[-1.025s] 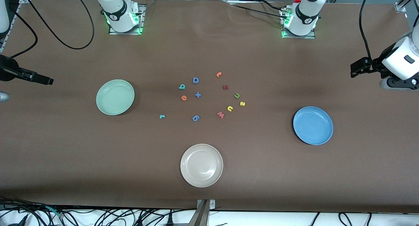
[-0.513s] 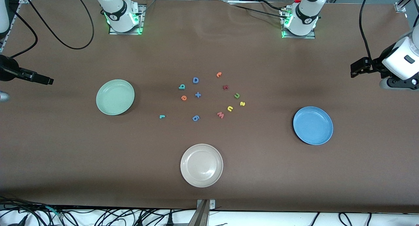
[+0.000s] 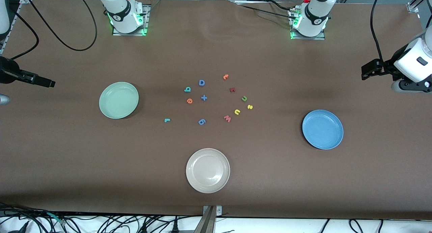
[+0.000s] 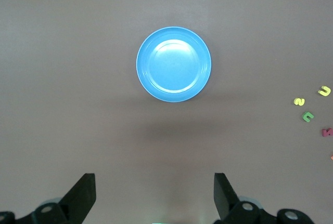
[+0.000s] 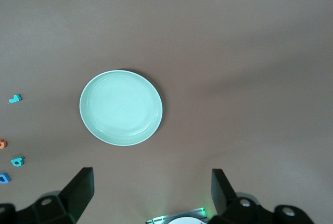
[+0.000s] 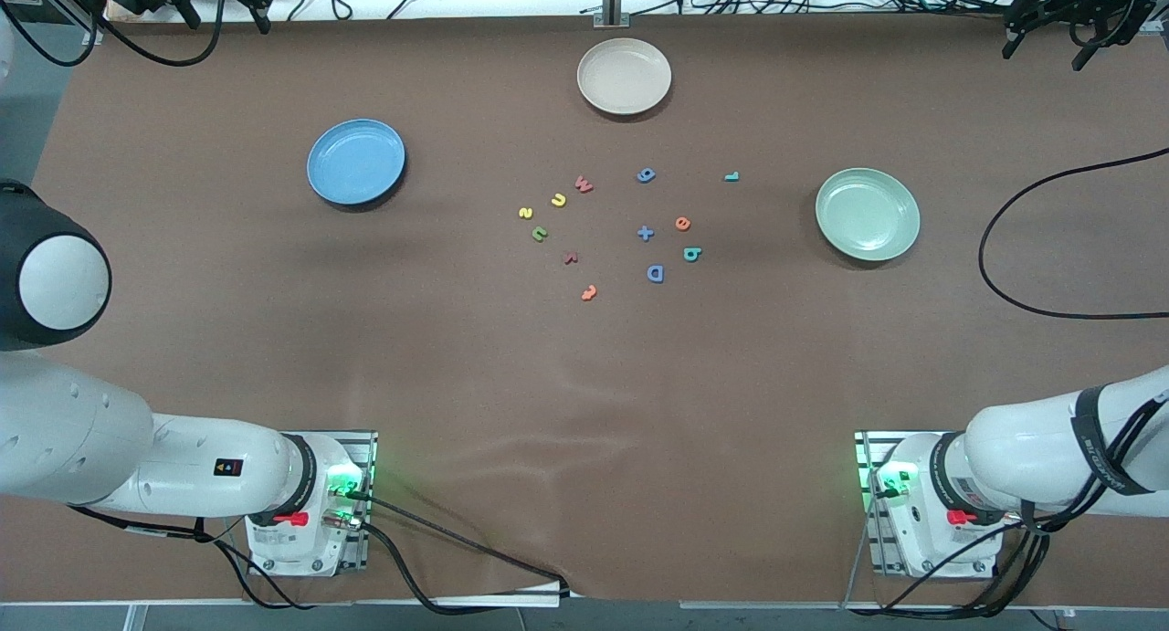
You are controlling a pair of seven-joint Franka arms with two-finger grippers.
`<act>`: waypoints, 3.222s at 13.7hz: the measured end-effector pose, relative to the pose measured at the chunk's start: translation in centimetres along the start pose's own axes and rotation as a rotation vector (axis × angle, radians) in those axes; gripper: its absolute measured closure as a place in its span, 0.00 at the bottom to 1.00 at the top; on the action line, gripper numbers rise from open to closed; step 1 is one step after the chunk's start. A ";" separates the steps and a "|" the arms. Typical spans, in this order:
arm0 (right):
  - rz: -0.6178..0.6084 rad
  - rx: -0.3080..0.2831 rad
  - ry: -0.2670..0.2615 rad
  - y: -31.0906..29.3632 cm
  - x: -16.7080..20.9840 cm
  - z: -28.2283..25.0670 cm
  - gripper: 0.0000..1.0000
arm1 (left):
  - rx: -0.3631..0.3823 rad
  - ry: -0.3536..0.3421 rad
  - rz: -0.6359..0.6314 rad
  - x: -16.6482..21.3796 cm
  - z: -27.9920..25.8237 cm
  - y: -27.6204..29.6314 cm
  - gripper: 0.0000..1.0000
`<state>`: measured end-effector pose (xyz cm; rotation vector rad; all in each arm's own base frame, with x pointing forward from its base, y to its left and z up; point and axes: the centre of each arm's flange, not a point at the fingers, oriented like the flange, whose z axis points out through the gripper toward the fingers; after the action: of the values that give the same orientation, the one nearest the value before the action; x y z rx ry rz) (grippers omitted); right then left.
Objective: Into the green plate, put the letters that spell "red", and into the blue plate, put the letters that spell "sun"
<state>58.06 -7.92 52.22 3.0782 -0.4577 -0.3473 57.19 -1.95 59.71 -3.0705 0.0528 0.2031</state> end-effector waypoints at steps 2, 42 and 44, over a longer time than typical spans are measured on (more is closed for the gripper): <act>0.000 0.000 0.000 0.0 0.0 0.0 0.00 | 0.000 0.000 0.000 0.0 0.0 0.0 0.00; 0.207 -0.055 0.004 -13.4 -2.8 1.8 0.00 | 0.001 -0.009 0.005 0.3 0.5 0.3 0.00; 0.280 -0.069 0.028 -19.6 -4.0 3.9 0.00 | 0.001 -0.010 0.005 0.3 0.5 0.3 0.00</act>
<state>59.12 12.04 48.48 2.8932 -0.8434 -0.3049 57.45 -2.21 59.11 -3.0687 0.0599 0.2189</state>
